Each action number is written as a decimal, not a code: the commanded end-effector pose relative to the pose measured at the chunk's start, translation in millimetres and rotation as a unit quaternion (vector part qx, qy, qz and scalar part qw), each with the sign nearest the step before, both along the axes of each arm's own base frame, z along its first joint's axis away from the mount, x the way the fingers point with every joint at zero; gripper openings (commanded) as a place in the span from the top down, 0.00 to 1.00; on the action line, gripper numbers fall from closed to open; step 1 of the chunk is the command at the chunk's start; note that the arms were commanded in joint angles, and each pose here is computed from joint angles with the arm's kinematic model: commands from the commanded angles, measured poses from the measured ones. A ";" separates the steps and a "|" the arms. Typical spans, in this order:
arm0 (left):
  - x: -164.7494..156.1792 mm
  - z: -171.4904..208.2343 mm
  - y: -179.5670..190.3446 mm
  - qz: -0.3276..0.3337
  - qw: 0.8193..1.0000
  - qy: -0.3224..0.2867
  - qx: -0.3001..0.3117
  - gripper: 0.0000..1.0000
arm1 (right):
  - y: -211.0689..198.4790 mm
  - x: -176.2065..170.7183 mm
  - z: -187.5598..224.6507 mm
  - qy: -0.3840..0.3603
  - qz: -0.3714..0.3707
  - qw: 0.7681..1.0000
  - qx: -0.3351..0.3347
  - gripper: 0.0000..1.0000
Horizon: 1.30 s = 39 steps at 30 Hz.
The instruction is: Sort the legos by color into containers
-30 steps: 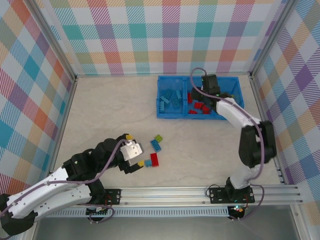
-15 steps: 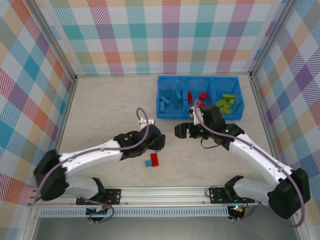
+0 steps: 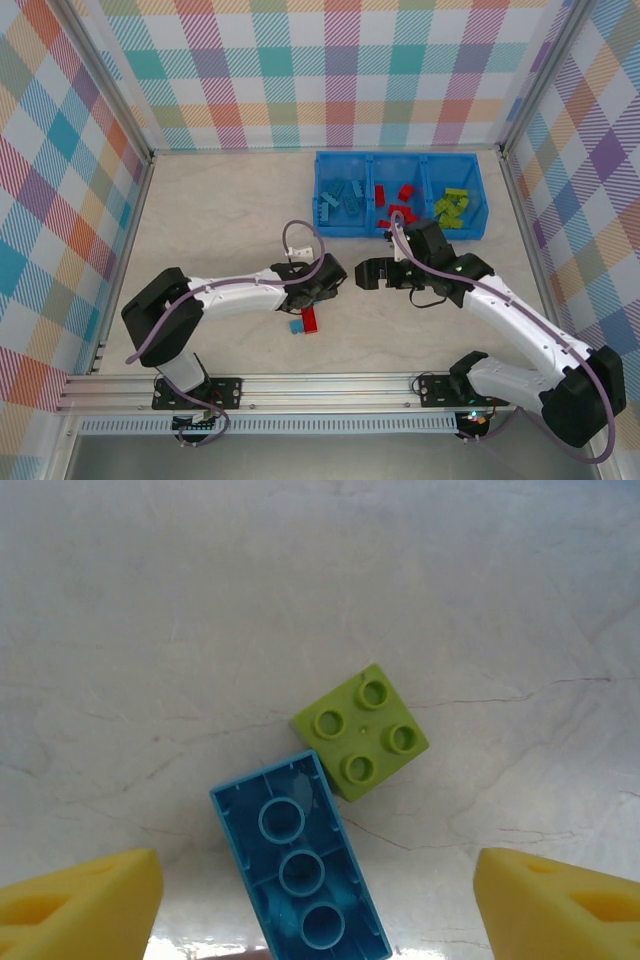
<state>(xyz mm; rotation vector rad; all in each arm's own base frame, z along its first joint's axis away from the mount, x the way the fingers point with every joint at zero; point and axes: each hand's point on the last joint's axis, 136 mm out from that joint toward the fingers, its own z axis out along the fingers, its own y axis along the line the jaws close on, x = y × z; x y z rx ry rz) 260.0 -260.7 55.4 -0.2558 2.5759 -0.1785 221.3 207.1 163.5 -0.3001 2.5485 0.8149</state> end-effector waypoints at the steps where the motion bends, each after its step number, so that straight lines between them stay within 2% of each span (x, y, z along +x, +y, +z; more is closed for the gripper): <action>1: -3.2 -19.2 5.2 0.016 1.000 0.020 0.005 0.27 | -2.0 0.5 -0.1 -0.008 0.004 1.000 -0.009 0.00; 5: -4.5 -32.0 11.8 0.022 0.999 0.026 0.018 0.40 | -2.2 0.5 0.0 -0.009 0.001 1.000 -0.005 0.00; 10: -7.2 -39.0 17.4 0.018 0.999 0.028 0.021 0.64 | 2.4 -5.9 1.4 0.003 0.017 1.000 0.006 0.00; 13: -5.6 -29.1 16.9 0.009 1.000 0.012 0.004 0.75 | 4.2 -12.9 1.1 0.015 0.028 0.999 0.013 0.00; 16: -0.8 -3.8 13.0 -0.008 1.000 -0.015 -0.010 0.81 | 4.3 -15.7 3.1 0.015 0.028 0.999 0.022 0.00; 21: 19.2 74.3 -7.2 -0.079 0.992 -0.099 -0.026 0.84 | 4.3 -8.1 21.3 -0.022 0.008 0.999 0.046 0.00; 24: 51.1 119.7 -17.3 -0.080 0.979 -0.185 -0.011 0.83 | -3.1 5.9 27.5 -0.056 -0.031 0.997 0.043 0.00; 26: 81.1 136.5 -30.0 -0.086 0.971 -0.222 -0.001 0.83 | -7.0 12.3 30.1 -0.071 -0.049 0.995 0.041 0.00; 29: 132.0 137.8 -52.7 -0.102 0.964 -0.247 0.001 0.83 | -8.3 14.2 33.4 -0.078 -0.057 0.994 0.045 0.00; 33: 190.8 123.0 -73.1 -0.109 0.962 -0.250 0.003 0.83 | -9.4 9.6 33.5 -0.075 -0.059 0.994 0.054 0.00; 37: 230.7 108.8 -82.8 -0.106 0.963 -0.249 0.008 0.82 | -13.0 4.1 29.8 -0.068 -0.063 0.994 0.053 0.00; 39: 244.8 99.1 -81.9 -0.095 0.966 -0.240 0.004 0.77 | -14.8 2.2 29.0 -0.066 -0.065 0.994 0.052 0.00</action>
